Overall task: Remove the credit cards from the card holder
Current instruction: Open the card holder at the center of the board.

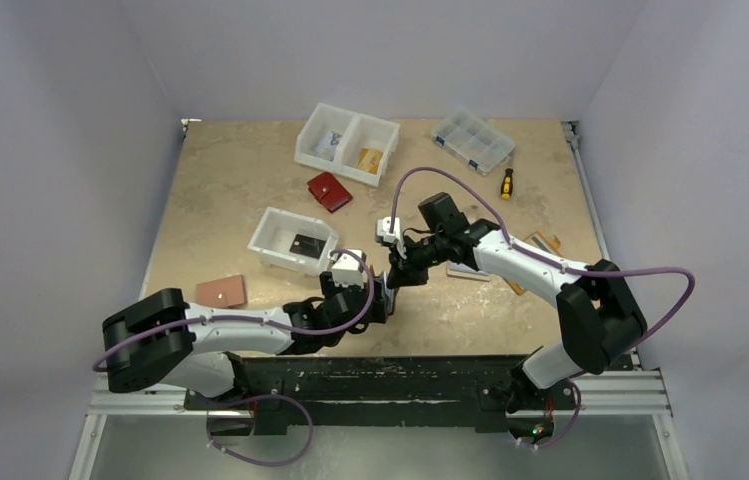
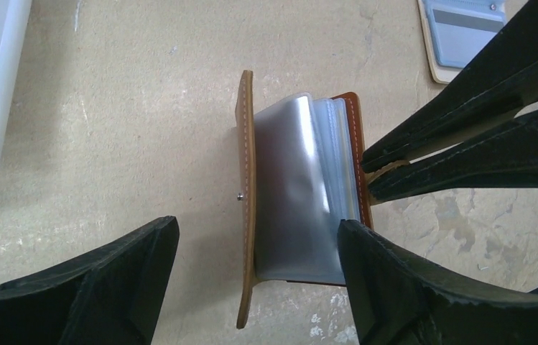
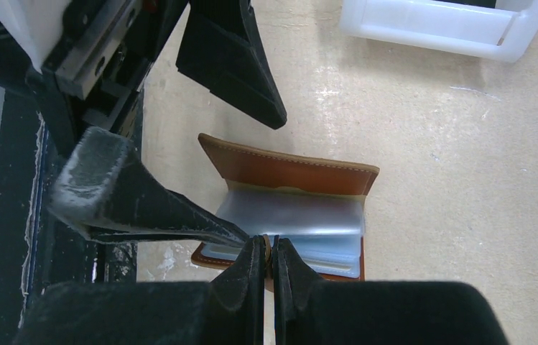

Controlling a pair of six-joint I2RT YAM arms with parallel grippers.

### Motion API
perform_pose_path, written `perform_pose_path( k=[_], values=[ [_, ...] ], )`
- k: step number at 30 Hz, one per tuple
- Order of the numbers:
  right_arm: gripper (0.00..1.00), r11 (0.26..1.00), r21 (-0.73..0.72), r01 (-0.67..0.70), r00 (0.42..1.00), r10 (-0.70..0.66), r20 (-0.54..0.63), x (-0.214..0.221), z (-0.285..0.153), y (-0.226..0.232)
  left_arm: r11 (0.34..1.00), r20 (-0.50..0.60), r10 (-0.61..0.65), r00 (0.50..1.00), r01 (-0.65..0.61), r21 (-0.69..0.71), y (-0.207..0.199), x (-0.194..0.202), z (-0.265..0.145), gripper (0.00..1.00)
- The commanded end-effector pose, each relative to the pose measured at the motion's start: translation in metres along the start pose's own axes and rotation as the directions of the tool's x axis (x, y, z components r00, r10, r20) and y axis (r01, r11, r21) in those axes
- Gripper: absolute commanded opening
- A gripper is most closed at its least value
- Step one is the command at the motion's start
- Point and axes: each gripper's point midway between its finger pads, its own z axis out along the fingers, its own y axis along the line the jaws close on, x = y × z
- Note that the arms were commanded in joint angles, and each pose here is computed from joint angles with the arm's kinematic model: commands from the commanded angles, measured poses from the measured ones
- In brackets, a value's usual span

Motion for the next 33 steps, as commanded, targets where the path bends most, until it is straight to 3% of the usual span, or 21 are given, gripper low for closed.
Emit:
perform_pose_path(
  k=[1, 15, 24, 27, 33],
  values=[
    [0.0, 1.0, 0.002, 0.021, 0.999, -0.021, 0.04, -0.017, -0.005, -0.002, 0.999, 0.003, -0.018, 1.0, 0.018, -0.048, -0.002, -0.007, 0.004, 0.82],
    [0.0, 0.999, 0.05, 0.002, 1.0, -0.003, 0.004, -0.004, -0.005, -0.011, 0.995, -0.005, -0.049, 0.999, 0.048, -0.088, 0.016, 0.0, 0.003, 0.45],
    [0.0, 0.98, 0.197, -0.014, 0.988, 0.044, -0.146, 0.041, -0.005, -0.04, 0.994, -0.073, -0.1, 0.992, 0.097, -0.043, 0.021, 0.014, 0.006, 0.0],
    [0.04, 0.972, 0.235, -0.018, 0.977, 0.067, -0.201, 0.057, -0.004, -0.048, 0.992, -0.102, -0.123, 0.987, 0.125, 0.014, 0.012, 0.017, 0.005, 0.0],
    [0.28, 0.975, 0.213, -0.066, 0.975, 0.108, -0.192, 0.058, 0.0, -0.047, 0.979, -0.129, -0.158, 0.979, 0.172, 0.107, -0.007, 0.018, 0.003, 0.0]
  ],
)
